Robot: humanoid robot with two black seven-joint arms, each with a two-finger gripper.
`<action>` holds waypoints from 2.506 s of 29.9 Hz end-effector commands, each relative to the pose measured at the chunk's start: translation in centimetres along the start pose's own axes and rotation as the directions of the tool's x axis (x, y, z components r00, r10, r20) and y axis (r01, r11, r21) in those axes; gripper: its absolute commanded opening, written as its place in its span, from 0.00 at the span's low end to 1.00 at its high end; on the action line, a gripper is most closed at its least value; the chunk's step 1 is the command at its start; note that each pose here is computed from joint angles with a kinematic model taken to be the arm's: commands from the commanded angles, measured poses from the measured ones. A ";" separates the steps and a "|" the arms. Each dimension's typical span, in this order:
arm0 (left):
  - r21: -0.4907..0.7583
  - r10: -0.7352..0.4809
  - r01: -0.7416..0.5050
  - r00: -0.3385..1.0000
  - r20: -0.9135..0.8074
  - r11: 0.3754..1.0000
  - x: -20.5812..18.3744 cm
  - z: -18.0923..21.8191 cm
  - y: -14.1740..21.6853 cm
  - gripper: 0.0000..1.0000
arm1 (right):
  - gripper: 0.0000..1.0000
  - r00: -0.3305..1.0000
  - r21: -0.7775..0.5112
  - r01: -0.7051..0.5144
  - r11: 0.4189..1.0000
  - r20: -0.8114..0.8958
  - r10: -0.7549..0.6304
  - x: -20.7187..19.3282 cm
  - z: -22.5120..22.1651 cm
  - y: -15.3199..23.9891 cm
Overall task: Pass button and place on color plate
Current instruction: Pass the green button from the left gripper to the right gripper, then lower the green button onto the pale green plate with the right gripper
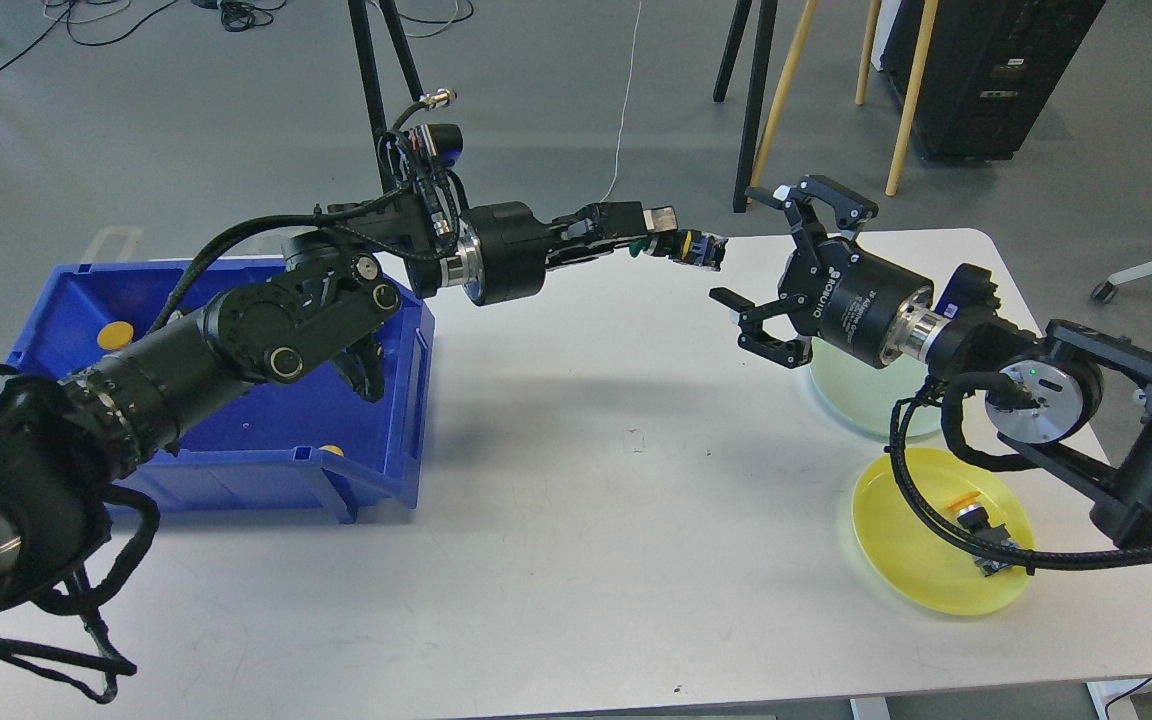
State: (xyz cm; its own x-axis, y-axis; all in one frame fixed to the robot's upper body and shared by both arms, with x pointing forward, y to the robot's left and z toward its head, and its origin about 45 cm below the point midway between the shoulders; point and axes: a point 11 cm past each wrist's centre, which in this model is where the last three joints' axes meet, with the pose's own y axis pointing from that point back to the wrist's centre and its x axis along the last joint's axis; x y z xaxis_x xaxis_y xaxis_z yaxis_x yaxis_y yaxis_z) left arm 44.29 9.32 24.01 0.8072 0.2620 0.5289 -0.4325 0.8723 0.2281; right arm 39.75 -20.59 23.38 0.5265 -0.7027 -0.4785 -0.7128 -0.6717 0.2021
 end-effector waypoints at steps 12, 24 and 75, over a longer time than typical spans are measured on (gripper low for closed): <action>-0.003 0.005 -0.005 1.000 -0.011 1.000 0.0 0.0 0.0 0.09 | 0.17 0.999 -0.021 -0.036 0.999 -0.011 0.036 -0.3 0.9 -2.0; -0.011 0.015 -0.015 1.000 -0.025 1.000 0.1 0.1 0.0 0.10 | 0.00 1.000 -0.015 -0.016 1.000 -0.005 0.016 -1.1 0.7 -2.6; -0.147 0.195 -0.274 0.892 -0.408 0.950 3.6 1.2 1.5 0.87 | 0.99 0.408 -0.231 -0.824 0.518 0.392 0.824 16.8 8.3 5.2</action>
State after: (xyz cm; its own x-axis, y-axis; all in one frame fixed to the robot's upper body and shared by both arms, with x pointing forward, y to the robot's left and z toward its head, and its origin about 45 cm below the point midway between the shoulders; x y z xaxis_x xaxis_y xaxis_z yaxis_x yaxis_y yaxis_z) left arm 45.59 10.32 26.15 0.8005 0.5353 0.2696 -0.5570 0.8305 0.0048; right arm 40.93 -34.28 9.10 -0.5595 -0.7497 -0.3534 -0.6912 0.1867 0.6981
